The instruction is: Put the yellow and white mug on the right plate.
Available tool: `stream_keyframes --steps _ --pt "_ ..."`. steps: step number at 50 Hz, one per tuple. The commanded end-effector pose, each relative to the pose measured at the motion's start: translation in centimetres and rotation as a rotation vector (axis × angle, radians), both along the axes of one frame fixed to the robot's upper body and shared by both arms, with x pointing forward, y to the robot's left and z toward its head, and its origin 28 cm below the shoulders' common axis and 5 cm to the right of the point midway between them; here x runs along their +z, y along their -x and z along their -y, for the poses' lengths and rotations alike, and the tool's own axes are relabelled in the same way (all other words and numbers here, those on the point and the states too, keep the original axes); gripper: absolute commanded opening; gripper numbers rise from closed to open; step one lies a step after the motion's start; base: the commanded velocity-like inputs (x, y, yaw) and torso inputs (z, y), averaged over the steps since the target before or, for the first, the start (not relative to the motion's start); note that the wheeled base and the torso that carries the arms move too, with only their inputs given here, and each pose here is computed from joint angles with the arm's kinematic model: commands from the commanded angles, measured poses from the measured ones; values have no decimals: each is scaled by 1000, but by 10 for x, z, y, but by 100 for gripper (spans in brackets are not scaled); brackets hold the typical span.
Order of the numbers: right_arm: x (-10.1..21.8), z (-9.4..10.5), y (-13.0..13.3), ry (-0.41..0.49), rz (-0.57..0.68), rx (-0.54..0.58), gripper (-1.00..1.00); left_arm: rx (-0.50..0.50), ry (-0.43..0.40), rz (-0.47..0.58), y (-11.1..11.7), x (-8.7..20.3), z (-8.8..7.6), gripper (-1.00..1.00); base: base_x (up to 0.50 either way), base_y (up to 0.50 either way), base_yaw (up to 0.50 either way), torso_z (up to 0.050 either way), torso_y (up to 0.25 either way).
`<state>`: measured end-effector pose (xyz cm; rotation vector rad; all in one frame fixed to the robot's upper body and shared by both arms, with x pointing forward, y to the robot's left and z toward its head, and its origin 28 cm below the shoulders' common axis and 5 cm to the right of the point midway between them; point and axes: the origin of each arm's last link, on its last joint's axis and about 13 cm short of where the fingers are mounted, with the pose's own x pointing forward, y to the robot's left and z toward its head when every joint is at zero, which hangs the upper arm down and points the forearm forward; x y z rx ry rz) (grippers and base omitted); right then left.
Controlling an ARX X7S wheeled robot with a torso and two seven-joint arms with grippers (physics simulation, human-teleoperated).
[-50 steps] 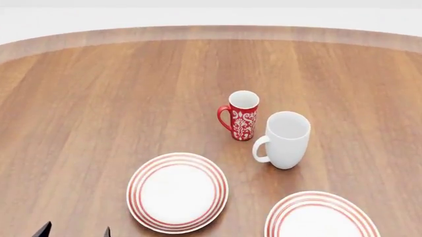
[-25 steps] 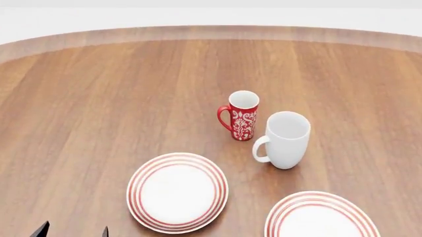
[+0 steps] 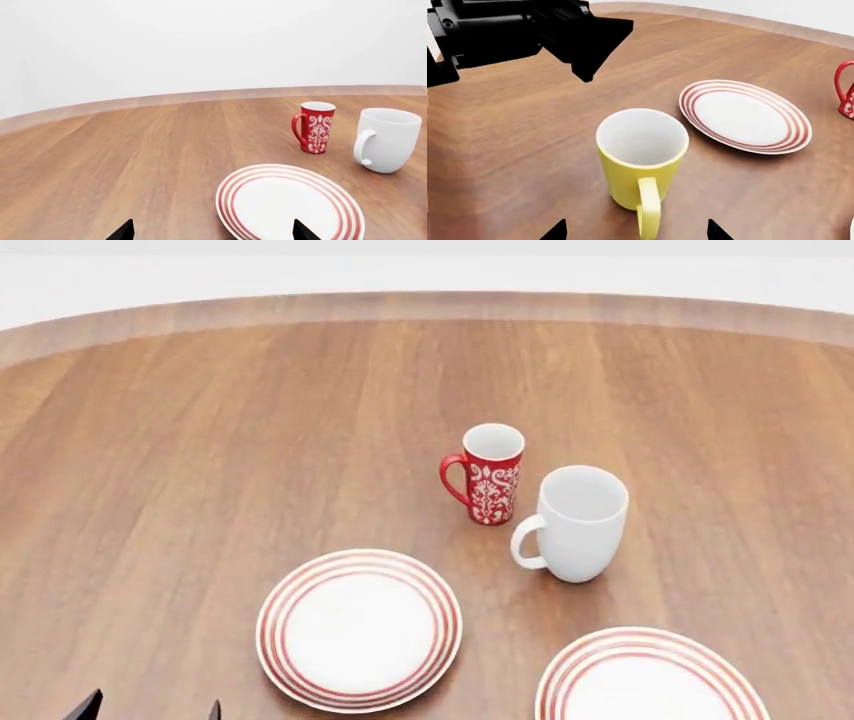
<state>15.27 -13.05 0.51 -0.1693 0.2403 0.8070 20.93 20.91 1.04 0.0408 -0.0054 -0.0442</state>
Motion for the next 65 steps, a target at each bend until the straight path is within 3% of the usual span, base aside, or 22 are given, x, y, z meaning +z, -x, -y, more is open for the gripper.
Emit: stream_keyframes --steps 1,45,65 --pt "-5 1 -14 -12 -36 -16 100 -3 -1 -2 0 -1 0 100 0 0 0 0 0" --pt "-22 -14 -61 42 -81 32 100 -24 -7 -9 2 -1 2 100 0 0 0 0 0" --pt "-45 -24 -57 75 -140 84 100 -24 -5 -8 0 -2 2 100 0 0 0 0 0"
